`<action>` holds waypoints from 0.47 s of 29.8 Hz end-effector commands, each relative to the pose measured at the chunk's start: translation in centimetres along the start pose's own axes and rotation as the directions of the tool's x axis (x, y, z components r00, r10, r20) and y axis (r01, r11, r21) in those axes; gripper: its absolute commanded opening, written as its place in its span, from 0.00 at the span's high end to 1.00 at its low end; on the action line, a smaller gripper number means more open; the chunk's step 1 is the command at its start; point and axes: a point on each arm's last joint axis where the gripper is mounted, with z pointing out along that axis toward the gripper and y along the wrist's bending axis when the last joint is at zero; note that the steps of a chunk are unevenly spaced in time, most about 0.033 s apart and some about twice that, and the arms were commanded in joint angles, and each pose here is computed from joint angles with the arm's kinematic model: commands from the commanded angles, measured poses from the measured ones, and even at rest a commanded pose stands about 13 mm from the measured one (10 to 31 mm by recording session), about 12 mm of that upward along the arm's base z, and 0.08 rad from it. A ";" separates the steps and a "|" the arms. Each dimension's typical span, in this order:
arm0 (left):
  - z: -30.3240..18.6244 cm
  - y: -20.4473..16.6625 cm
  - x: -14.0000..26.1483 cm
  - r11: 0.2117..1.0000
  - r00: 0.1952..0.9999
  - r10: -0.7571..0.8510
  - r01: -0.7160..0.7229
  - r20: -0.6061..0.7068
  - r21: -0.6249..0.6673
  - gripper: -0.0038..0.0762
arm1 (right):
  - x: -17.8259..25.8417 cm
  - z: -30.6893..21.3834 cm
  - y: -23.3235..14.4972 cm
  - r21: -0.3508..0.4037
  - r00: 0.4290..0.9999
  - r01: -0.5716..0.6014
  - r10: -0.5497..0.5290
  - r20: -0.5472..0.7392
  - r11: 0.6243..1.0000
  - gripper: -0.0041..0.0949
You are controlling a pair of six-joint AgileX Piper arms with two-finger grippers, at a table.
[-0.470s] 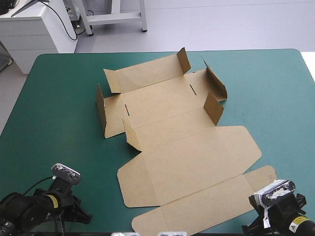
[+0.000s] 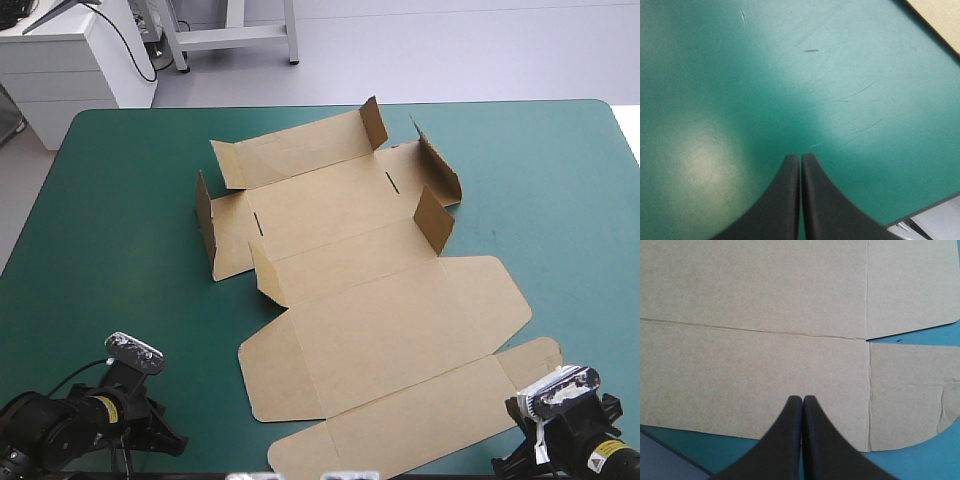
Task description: Fold the box
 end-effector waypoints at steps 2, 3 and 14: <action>-0.5 -0.1 -0.7 1.000 0.999 -0.009 0.008 0.049 0.006 0.96 | -1.7 -0.9 -0.1 0.013 0.993 0.006 -0.008 0.114 1.000 0.98; -0.5 -0.1 -0.7 1.000 0.999 -0.009 0.008 0.049 0.006 0.96 | -2.0 -1.2 -0.1 0.019 0.991 0.008 -0.011 0.134 1.000 0.98; -0.5 -0.1 -0.7 1.000 0.999 -0.009 0.008 0.049 0.006 0.96 | -8.1 -3.3 -1.2 0.099 0.961 0.033 -0.059 0.271 0.995 0.98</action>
